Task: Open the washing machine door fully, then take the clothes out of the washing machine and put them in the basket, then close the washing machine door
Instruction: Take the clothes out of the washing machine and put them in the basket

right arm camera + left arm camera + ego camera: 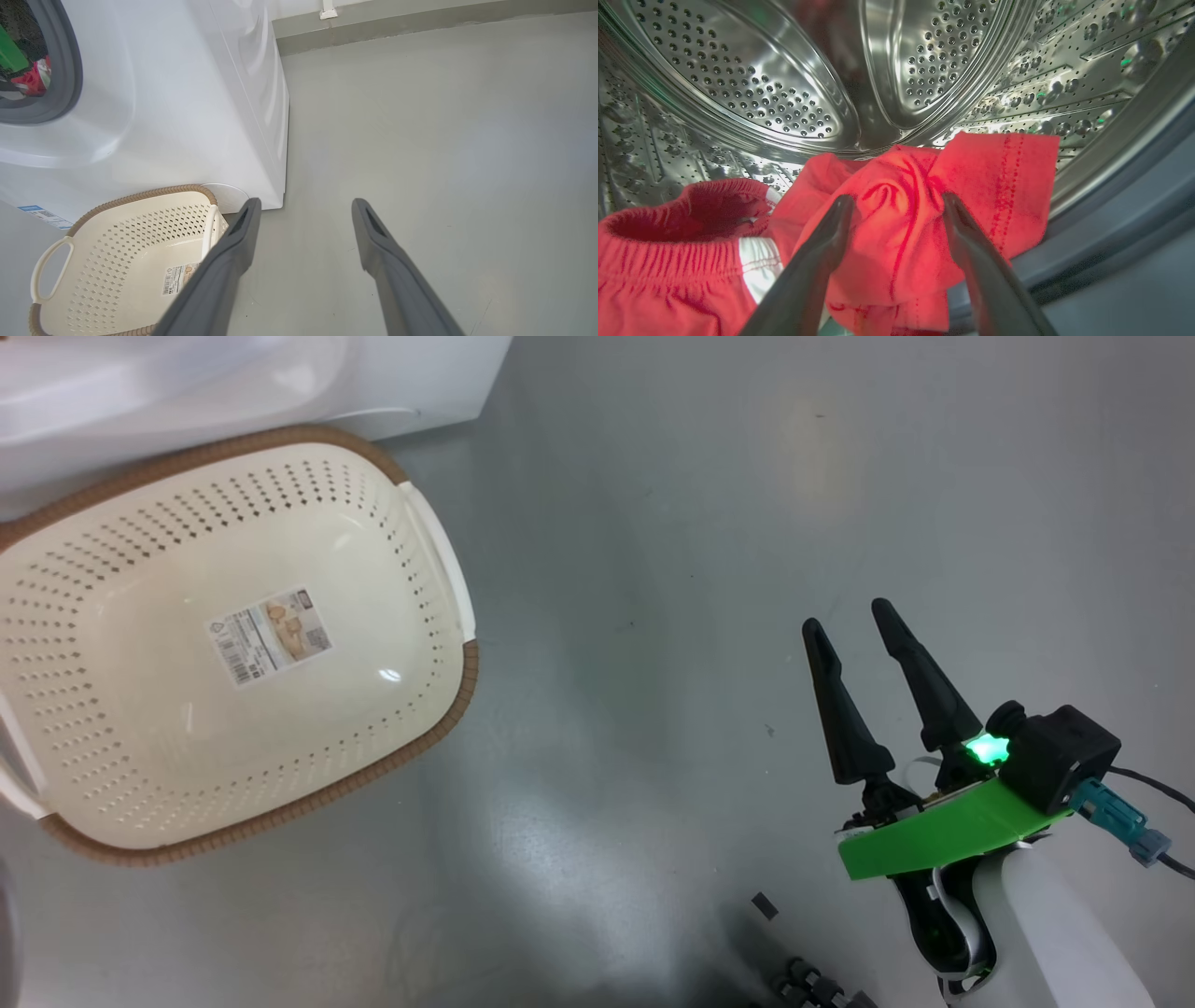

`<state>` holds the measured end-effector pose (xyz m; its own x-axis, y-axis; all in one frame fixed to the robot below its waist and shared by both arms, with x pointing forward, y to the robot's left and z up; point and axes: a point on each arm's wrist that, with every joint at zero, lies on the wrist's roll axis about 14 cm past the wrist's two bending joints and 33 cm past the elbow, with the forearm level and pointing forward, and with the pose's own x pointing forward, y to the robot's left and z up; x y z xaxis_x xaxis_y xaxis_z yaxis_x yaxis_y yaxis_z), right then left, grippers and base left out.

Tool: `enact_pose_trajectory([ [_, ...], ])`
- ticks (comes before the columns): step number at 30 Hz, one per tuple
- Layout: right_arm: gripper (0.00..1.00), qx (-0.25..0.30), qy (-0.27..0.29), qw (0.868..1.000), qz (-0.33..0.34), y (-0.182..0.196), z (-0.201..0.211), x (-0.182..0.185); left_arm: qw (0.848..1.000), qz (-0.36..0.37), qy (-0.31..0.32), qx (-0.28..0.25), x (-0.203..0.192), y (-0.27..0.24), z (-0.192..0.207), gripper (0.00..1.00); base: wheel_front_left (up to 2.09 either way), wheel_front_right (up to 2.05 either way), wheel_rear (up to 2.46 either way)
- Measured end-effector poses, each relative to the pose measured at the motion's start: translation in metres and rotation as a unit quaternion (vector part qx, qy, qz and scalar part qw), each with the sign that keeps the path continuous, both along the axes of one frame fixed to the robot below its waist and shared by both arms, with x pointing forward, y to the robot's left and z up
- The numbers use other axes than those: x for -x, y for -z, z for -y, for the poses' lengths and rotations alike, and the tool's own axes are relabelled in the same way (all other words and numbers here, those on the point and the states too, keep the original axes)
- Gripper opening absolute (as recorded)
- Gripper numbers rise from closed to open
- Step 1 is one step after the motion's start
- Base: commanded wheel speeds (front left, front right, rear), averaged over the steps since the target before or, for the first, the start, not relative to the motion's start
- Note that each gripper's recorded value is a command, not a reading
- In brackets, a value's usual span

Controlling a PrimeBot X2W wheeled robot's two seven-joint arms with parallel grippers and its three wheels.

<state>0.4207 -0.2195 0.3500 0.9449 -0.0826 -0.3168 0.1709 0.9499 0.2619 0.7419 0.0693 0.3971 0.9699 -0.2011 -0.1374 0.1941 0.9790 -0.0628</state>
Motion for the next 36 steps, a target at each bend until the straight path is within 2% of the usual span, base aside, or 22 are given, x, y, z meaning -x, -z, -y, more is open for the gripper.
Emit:
enact_pose_trajectory([
  [15, 1.0, 0.003, 0.0, 1.0, 0.016, -0.01, 0.001, -0.004, 0.999, -0.032, -0.003, -0.042, 0.006, 0.02, -0.009, 1.0, 0.0, 0.0, 0.0],
  [16, 1.0, 0.003, -0.001, 1.0, 0.016, -0.011, 0.001, -0.005, 0.999, -0.032, -0.003, -0.044, 0.006, 0.02, -0.009, 0.97, 0.0, 0.0, 0.0],
  [18, 1.0, 0.002, -0.001, 1.0, 0.017, -0.011, 0.0, -0.005, 0.998, -0.032, -0.004, -0.046, 0.005, 0.019, -0.01, 0.57, 0.0, 0.0, 0.0],
  [19, 1.0, 0.002, -0.002, 1.0, 0.018, -0.011, 0.0, -0.005, 0.998, -0.032, -0.004, -0.046, 0.005, 0.019, -0.01, 0.44, 0.0, 0.0, 0.0],
  [22, 1.0, 0.002, -0.002, 1.0, 0.018, -0.011, -0.001, -0.006, 0.998, -0.035, -0.004, -0.049, 0.006, 0.02, -0.011, 0.11, 0.0, 0.0, 0.0],
  [23, 1.0, 0.001, -0.002, 1.0, 0.019, -0.012, -0.001, -0.006, 0.998, -0.036, -0.004, -0.049, 0.007, 0.02, -0.011, 0.05, 0.0, 0.0, 0.0],
  [25, 1.0, 0.001, -0.003, 1.0, 0.019, -0.012, -0.001, -0.006, 0.998, -0.036, -0.003, -0.051, 0.007, 0.02, -0.011, 0.0, 0.0, 0.0, 0.0],
  [36, 1.0, -0.004, -0.009, 0.999, 0.035, -0.021, -0.006, -0.011, 1.0, -0.009, -0.013, -0.024, 0.011, -0.007, -0.013, 0.0, 0.0, 0.0, 0.0],
])
